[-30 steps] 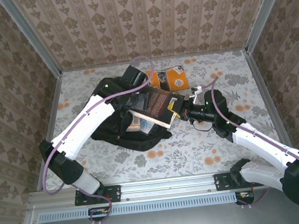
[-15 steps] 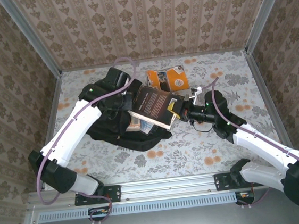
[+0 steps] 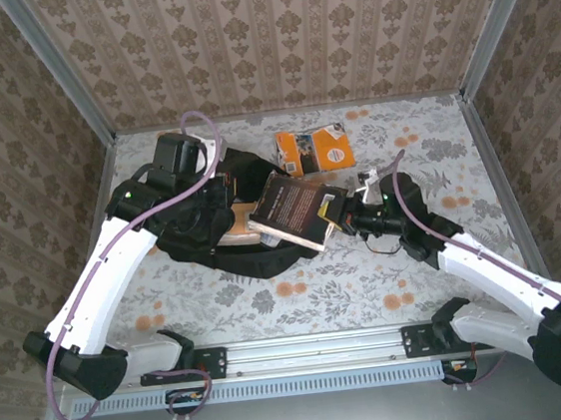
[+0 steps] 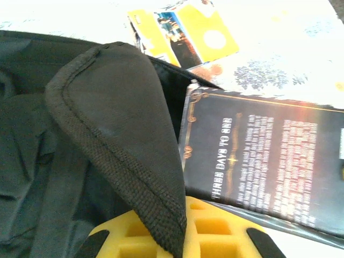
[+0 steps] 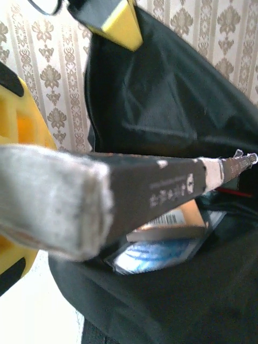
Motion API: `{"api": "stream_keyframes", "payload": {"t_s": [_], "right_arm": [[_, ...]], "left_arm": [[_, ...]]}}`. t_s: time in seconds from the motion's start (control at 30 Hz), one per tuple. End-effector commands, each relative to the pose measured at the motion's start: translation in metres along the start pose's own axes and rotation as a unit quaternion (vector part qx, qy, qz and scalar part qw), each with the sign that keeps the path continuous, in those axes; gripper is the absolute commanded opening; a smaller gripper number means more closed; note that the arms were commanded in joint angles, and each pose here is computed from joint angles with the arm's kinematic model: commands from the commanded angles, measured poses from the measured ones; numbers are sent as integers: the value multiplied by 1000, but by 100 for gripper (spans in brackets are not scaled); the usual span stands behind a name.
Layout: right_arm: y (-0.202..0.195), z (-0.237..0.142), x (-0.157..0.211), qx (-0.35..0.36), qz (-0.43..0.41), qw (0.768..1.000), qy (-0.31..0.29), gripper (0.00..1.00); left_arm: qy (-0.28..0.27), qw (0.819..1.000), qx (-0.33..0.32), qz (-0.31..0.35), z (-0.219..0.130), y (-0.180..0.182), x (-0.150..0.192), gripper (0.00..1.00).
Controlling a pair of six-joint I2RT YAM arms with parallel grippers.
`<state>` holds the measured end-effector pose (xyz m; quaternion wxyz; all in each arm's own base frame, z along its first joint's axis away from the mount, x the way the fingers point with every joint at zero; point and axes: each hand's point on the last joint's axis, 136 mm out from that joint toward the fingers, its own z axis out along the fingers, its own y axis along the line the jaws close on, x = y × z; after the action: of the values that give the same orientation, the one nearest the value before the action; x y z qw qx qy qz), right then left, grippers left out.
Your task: Pack the student bag
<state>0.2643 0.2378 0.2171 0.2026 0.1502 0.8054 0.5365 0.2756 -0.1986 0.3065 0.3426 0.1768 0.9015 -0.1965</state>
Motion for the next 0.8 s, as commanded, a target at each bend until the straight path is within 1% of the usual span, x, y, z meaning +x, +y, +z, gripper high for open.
{"api": "stream_keyframes", "payload": {"t_s": [0.0, 0.1, 0.33, 0.57, 0.77], "right_arm": [[16, 18, -10, -27, -10, 1000, -1, 0], [22, 42, -13, -36, 0, 999, 15, 0], [48, 99, -8, -64, 16, 997, 47, 0], [64, 135, -7, -83, 14, 996, 38, 0], [66, 190, -4, -64, 18, 997, 45, 0]], "left_arm": [[-75, 995, 62, 30, -16, -24, -31, 0], [-83, 993, 73, 27, -19, -27, -31, 0], [-83, 992, 94, 12, -18, -34, -31, 0], [-89, 992, 85, 15, -27, -32, -32, 0], [-102, 990, 91, 19, -39, -35, -40, 0]]}}
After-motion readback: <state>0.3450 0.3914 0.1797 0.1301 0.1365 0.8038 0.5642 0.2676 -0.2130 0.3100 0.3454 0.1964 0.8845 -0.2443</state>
